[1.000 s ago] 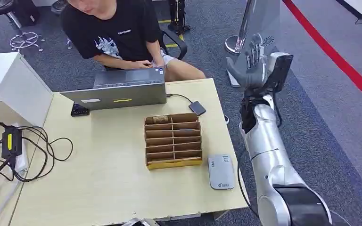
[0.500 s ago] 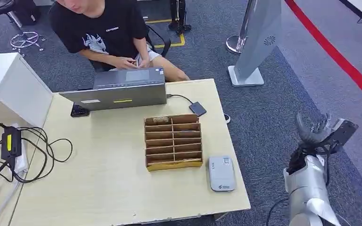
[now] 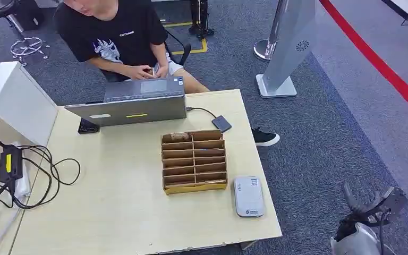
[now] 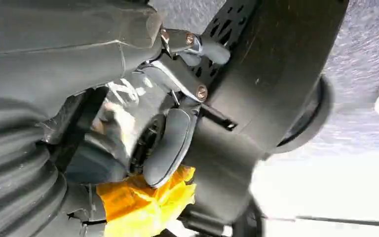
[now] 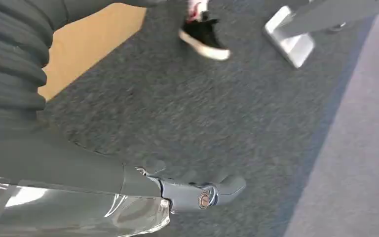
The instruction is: Pass the card to the sensor for recognition and then transmit it.
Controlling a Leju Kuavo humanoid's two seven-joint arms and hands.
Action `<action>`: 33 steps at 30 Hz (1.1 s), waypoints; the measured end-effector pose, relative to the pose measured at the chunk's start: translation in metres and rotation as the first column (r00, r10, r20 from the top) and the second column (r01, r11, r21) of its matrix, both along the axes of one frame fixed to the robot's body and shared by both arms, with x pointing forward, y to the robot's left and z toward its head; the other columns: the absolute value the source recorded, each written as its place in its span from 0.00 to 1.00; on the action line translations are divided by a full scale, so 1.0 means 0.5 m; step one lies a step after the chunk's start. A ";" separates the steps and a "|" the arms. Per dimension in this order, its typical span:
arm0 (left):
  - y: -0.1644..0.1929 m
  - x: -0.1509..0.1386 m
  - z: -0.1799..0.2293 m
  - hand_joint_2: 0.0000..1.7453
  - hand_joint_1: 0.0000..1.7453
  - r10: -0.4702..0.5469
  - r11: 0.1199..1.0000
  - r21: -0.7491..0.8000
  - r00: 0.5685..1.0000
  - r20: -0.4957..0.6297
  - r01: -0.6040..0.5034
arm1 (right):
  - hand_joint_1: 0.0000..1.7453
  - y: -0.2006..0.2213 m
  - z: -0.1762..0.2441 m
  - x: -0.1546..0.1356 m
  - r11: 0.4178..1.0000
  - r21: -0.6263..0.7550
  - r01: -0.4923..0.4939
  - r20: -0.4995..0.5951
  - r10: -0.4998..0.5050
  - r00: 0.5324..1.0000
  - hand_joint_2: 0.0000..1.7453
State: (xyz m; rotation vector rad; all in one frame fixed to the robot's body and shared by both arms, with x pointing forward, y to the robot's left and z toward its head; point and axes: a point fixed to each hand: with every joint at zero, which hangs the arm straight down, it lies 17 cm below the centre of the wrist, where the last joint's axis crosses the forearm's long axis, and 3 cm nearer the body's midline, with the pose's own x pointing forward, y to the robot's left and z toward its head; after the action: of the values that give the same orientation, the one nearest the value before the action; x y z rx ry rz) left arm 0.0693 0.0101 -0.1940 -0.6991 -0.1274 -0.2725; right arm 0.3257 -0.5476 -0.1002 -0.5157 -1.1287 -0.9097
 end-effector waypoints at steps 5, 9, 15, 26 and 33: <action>0.012 0.045 -0.014 1.00 0.00 0.304 0.953 0.049 0.948 -0.098 -0.300 | 0.00 0.020 -0.091 -0.112 0.997 0.082 0.009 -0.120 0.001 0.993 1.00; 0.034 0.079 -0.036 1.00 0.00 0.510 0.858 0.153 0.851 -0.128 -0.491 | 0.00 0.060 -0.174 -0.223 0.983 0.184 0.000 -0.252 0.047 0.966 1.00; 0.064 0.082 -0.058 1.00 0.00 0.659 0.747 0.256 0.733 -0.169 -0.613 | 0.00 0.158 -0.275 -0.369 0.937 0.349 0.007 -0.454 0.163 0.876 1.00; 0.086 0.081 -0.072 1.00 0.00 0.773 0.632 0.337 0.594 -0.221 -0.697 | 0.00 0.244 -0.316 -0.428 0.903 0.429 0.026 -0.537 0.232 0.811 1.00; 0.089 0.080 -0.075 1.00 0.00 0.800 0.599 0.369 0.553 -0.234 -0.711 | 0.00 0.286 -0.328 -0.444 0.890 0.455 0.026 -0.561 0.264 0.785 1.00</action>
State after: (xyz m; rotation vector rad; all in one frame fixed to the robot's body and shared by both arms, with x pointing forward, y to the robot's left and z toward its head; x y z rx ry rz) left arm 0.1091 0.0548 -0.2317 -0.3875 -0.0175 0.7058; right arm 0.1035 -0.4045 -0.2643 -0.3133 -0.3297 -0.7666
